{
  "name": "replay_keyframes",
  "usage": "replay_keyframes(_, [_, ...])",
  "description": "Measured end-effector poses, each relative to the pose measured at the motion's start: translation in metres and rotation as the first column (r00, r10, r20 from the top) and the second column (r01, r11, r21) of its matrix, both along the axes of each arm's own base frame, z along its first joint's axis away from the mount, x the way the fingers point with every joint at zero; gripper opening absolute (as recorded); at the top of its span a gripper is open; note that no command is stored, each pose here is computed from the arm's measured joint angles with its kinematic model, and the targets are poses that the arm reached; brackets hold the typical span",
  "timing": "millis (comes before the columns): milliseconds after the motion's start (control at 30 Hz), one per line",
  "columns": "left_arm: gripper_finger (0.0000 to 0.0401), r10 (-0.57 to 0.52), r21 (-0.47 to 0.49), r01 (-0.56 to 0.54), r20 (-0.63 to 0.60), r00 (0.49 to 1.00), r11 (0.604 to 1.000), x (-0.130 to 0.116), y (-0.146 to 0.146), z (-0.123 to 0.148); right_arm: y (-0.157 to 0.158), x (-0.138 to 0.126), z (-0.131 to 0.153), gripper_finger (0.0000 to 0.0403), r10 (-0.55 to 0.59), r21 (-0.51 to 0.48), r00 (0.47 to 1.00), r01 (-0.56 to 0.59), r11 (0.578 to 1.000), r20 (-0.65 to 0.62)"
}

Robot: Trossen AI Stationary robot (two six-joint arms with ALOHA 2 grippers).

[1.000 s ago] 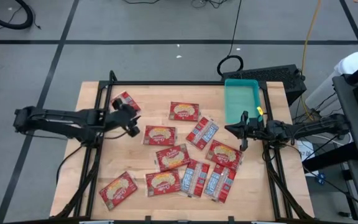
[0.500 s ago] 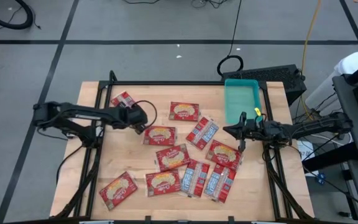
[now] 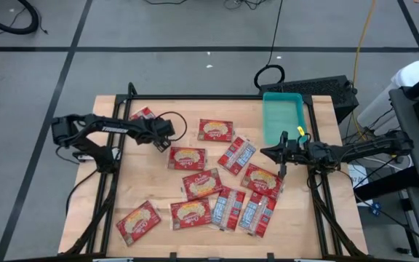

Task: Sort popcorn bags into baskets
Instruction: Put the red popcorn bag into the green bin

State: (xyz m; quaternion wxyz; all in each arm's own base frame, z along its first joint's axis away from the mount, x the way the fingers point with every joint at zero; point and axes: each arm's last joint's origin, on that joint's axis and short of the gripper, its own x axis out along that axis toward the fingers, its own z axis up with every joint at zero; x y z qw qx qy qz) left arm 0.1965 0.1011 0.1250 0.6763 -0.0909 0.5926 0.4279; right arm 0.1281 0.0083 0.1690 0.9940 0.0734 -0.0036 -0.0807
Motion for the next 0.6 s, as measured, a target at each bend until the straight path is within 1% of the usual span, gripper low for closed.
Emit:
replay_keyframes(100, [0.0274,0.004,0.029,-0.004,-0.006,1.0,1.0,0.002,0.004,-0.004,0.0,0.0,0.001,0.0,0.0,-0.002,1.0,0.0,1.0,0.01])
replay_keyframes(167, [0.026,0.005,0.041,-0.005,0.003,1.0,0.999,0.003,0.007,-0.005,0.0,0.0,0.001,0.0,0.0,-0.002,1.0,0.0,1.0,0.009])
replay_keyframes(200, [0.0247,-0.003,0.044,0.003,0.005,1.0,0.999,0.004,0.008,-0.005,0.0,0.0,0.001,0.0,0.0,-0.002,1.0,0.0,1.0,0.009])
replay_keyframes(267, [0.0211,-0.011,0.045,0.01,0.013,1.0,0.999,0.004,0.01,-0.005,0.0,0.0,0.001,0.0,0.0,0.001,1.0,0.0,1.0,0.011])
replay_keyframes(333, [0.0164,-0.027,0.042,0.026,0.021,0.999,0.999,0.005,0.012,-0.005,0.0,0.0,0.001,0.0,0.0,0.01,1.0,0.0,1.0,0.013])
replay_keyframes(500, [0.0031,-0.073,0.055,0.072,0.028,0.997,0.996,0.007,0.017,-0.005,0.0,0.001,0.002,0.0,0.0,0.026,1.0,-0.001,1.0,0.031])
replay_keyframes(533, [0.0017,-0.07,0.064,0.068,0.034,0.997,0.996,0.007,0.018,-0.005,0.0,0.001,0.005,0.0,0.0,0.029,0.998,-0.002,1.0,0.058])
replay_keyframes(600, [0.0012,-0.074,0.076,0.07,0.044,0.996,0.995,0.008,0.02,-0.005,0.0,0.002,0.011,0.0,-0.001,0.033,0.993,-0.003,0.999,0.121])
